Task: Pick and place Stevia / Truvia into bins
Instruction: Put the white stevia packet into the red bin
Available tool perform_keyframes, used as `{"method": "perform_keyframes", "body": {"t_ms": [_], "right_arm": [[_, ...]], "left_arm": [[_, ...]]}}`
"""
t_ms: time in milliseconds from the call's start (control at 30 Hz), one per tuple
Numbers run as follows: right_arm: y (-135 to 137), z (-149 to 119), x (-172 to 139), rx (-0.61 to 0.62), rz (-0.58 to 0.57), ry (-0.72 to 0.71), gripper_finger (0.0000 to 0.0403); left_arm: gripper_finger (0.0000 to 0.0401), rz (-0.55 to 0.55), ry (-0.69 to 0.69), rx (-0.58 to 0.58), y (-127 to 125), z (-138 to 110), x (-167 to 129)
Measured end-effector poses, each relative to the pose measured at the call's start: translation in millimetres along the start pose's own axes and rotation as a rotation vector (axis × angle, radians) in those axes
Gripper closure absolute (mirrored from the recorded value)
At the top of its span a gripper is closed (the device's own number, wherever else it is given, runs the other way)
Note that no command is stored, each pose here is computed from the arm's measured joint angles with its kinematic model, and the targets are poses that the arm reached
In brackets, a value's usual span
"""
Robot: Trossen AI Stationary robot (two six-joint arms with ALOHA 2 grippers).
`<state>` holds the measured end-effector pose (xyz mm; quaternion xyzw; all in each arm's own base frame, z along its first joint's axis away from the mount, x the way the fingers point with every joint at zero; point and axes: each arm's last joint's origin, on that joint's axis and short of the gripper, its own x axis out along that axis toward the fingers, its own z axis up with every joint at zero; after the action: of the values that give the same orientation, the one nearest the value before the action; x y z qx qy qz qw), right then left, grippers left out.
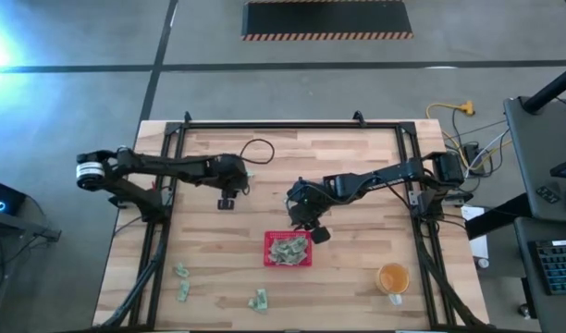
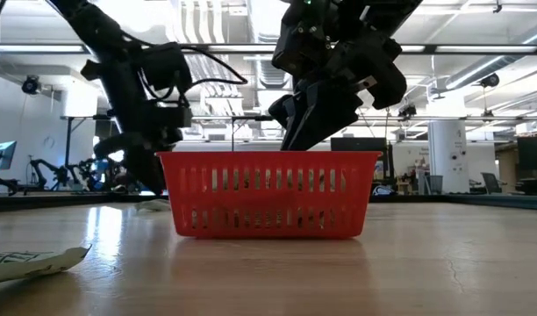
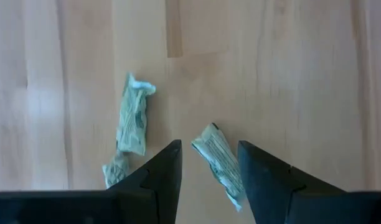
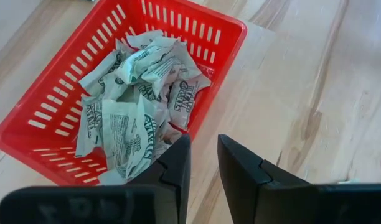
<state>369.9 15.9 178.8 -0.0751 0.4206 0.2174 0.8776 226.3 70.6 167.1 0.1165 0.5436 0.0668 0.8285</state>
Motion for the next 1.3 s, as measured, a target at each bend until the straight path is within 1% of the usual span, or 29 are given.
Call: {"method": "perform_keyframes", "body": {"t_ms": [67,167,333,433,633,700,767,1033,1100,1200,1300], "right_arm": [[0,0,0,0.0,0.0,-0.001,0.0335],[0,0,0,0.003,0.0,-0.001,0.0333],[0,0,0,0.004,-0.001,-0.002,0.0328],[0,0,0,0.007,-0.001,-0.002,0.0329],[0,0,0,0.007,-0.001,-0.001,0.0337],[0,0,0,0.007,-0.001,-0.001,0.0339],[0,0,0,0.007,-0.001,-0.001,0.0339],[0,0,0,0.004,-0.002,0.0,0.034],[0,0,0,0.004,-0.002,0.0,0.0339],[0,0,0,0.004,-0.002,0.0,0.0337],[0,0,0,-0.001,-0.002,0.0,0.0339]], "left_arm": [[0.0262,0.001,-0.01,-0.049,0,-1,-3],[0.0262,-0.009,0.016,-0.111,-2,-7,0],[0.0262,-0.051,0.067,-0.173,-4,-12,11],[0.0262,-0.083,0.087,-0.183,-5,-14,17],[0.0264,-0.096,0.112,-0.183,-5,-13,24],[0.0274,-0.098,0.109,-0.183,-5,-13,23],[0.0291,-0.1,0.105,-0.183,-5,-12,22],[0.0388,-0.083,0.069,-0.184,-3,-11,15],[0.0396,-0.084,0.069,-0.186,-4,-10,15],[0.039,-0.086,0.067,-0.209,-4,-10,14],[0.0389,-0.112,0.049,-0.233,-4,-7,13]]}}
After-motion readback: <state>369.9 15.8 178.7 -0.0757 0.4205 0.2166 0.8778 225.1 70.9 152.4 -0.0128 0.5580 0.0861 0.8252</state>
